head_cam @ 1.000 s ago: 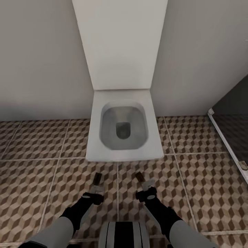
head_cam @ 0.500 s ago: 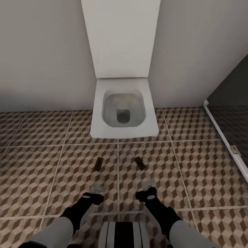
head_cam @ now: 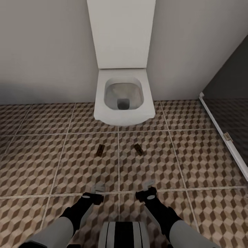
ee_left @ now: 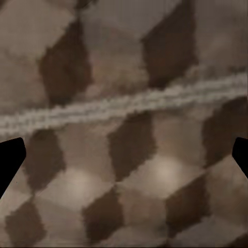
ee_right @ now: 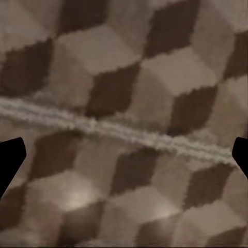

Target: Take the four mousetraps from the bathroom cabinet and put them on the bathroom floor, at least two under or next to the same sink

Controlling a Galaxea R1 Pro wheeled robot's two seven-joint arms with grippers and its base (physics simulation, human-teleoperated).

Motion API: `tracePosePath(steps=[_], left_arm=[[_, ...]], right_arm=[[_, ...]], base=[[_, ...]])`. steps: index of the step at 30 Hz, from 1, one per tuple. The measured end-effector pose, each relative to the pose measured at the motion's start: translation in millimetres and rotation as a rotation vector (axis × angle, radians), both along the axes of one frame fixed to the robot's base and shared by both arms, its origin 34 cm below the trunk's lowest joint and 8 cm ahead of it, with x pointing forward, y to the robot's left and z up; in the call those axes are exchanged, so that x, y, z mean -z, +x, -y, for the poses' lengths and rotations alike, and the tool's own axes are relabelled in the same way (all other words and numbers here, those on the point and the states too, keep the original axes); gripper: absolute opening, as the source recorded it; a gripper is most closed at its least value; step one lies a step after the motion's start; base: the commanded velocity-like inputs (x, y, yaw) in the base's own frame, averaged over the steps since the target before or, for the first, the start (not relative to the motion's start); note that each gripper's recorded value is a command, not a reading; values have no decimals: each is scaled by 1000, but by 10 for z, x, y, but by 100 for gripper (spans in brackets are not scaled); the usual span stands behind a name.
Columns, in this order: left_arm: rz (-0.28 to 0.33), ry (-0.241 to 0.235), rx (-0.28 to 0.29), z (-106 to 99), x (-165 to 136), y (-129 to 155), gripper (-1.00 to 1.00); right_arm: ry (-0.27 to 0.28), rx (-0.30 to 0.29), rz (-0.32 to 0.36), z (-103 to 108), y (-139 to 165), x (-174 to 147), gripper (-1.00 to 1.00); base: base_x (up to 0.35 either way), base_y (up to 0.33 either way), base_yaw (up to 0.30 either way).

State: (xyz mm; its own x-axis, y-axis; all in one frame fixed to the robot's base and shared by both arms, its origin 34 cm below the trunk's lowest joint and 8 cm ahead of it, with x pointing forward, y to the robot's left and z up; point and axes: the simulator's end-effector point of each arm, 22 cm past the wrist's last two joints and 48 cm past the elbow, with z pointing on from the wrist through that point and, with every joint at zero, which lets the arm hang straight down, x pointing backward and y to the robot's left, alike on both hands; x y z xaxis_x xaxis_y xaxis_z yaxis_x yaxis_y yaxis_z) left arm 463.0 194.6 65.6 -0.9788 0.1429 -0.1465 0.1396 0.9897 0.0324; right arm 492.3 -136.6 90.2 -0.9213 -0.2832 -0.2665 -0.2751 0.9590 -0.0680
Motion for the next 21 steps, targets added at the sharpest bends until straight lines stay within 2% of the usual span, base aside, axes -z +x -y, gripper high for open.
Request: tracePosePath(steps=[21], left_arm=[[0, 0, 0, 0, 0, 1, 100]], right_arm=[[1, 0, 2, -2, 5, -2, 100]], base=[[-22, 0, 0]])
